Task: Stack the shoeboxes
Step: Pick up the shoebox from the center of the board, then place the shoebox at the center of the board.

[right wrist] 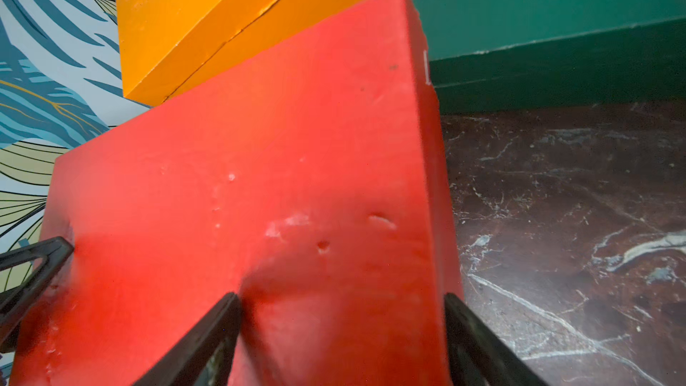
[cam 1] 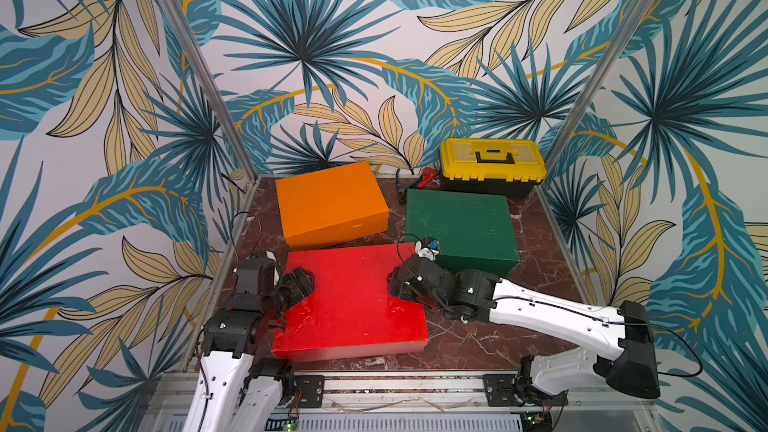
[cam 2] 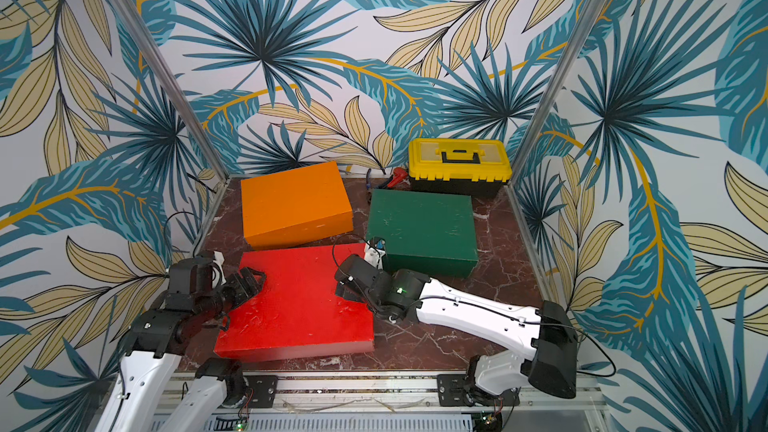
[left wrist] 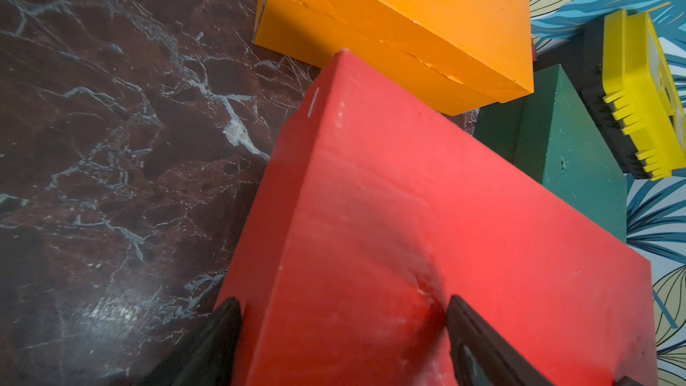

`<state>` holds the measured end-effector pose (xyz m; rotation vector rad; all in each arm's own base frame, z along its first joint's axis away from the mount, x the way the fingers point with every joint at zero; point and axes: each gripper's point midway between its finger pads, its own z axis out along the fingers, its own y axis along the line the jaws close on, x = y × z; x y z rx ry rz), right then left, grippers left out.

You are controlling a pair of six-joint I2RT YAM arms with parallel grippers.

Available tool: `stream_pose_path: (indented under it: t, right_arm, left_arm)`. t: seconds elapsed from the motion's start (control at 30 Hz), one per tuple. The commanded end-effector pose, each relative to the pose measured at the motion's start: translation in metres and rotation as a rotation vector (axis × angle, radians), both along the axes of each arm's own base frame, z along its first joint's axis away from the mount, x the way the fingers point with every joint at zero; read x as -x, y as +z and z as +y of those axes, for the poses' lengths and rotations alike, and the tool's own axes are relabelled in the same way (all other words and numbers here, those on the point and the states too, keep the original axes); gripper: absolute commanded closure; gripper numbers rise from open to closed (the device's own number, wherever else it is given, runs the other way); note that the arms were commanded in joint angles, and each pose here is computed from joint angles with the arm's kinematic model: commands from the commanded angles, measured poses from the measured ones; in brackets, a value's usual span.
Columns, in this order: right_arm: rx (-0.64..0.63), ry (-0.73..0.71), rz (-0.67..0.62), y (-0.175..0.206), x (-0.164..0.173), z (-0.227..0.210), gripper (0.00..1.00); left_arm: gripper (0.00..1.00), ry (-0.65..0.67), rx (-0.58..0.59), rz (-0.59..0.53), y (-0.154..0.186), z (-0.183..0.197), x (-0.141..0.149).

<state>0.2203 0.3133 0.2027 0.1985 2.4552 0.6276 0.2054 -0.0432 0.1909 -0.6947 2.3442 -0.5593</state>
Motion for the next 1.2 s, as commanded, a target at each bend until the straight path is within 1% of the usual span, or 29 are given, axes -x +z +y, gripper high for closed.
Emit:
stream_pose_path:
  t: [0.0, 0.13, 0.23, 0.3, 0.37, 0.5, 0.6, 0.73, 0.8, 0.97, 1.07, 1.17]
  right_arm:
    - [-0.320, 0.365, 0.011, 0.056, 0.048, 0.104, 0.17]
    - [-0.296, 0.355, 0.033, 0.042, 0.045, 0.104, 0.17]
    - [-0.288, 0.320, 0.056, 0.016, 0.038, 0.099, 0.17]
    - [-0.301, 0.308, 0.063, 0.000, 0.032, 0.100, 0.16]
    - [-0.288, 0.308, 0.072, -0.012, 0.031, 0.100, 0.16]
    - [-0.258, 0.314, 0.066, -0.027, 0.028, 0.102, 0.16]
    - [-0.221, 0.300, 0.057, -0.039, 0.024, 0.100, 0.16]
    - [-0.217, 0.267, 0.081, -0.057, 0.014, 0.093, 0.16]
    - [-0.226, 0.249, 0.094, -0.067, 0.010, 0.087, 0.16]
    - [-0.191, 0.222, 0.085, -0.077, 0.009, 0.073, 0.13]
    - [-0.195, 0.217, 0.083, -0.079, 0.009, 0.069, 0.12]
    - [-0.217, 0.213, 0.088, -0.076, 0.001, 0.069, 0.12]
  left_arm:
    - [0.14, -0.216, 0.290, -0.080, 0.055, -0.062, -0.001]
    - [0.14, -0.183, 0.266, -0.026, 0.033, -0.057, -0.005]
    - [0.13, -0.180, 0.237, 0.015, 0.011, -0.054, -0.005]
    - [0.13, -0.195, 0.247, 0.033, -0.006, -0.058, -0.007]
    - [0.13, -0.192, 0.262, 0.044, -0.024, -0.060, -0.011]
    - [0.13, -0.164, 0.262, 0.063, -0.054, -0.058, -0.019]
    - [0.13, -0.146, 0.245, 0.046, -0.059, -0.054, -0.023]
    - [0.13, -0.165, 0.257, 0.021, -0.063, -0.058, -0.025]
    - [0.12, -0.171, 0.262, 0.040, -0.073, -0.059, -0.027]
    - [0.10, -0.190, 0.274, 0.113, -0.097, -0.065, -0.032]
    - [0.09, -0.203, 0.269, 0.112, -0.098, -0.071, -0.037]
    - [0.09, -0.224, 0.243, 0.095, -0.088, -0.081, -0.042]
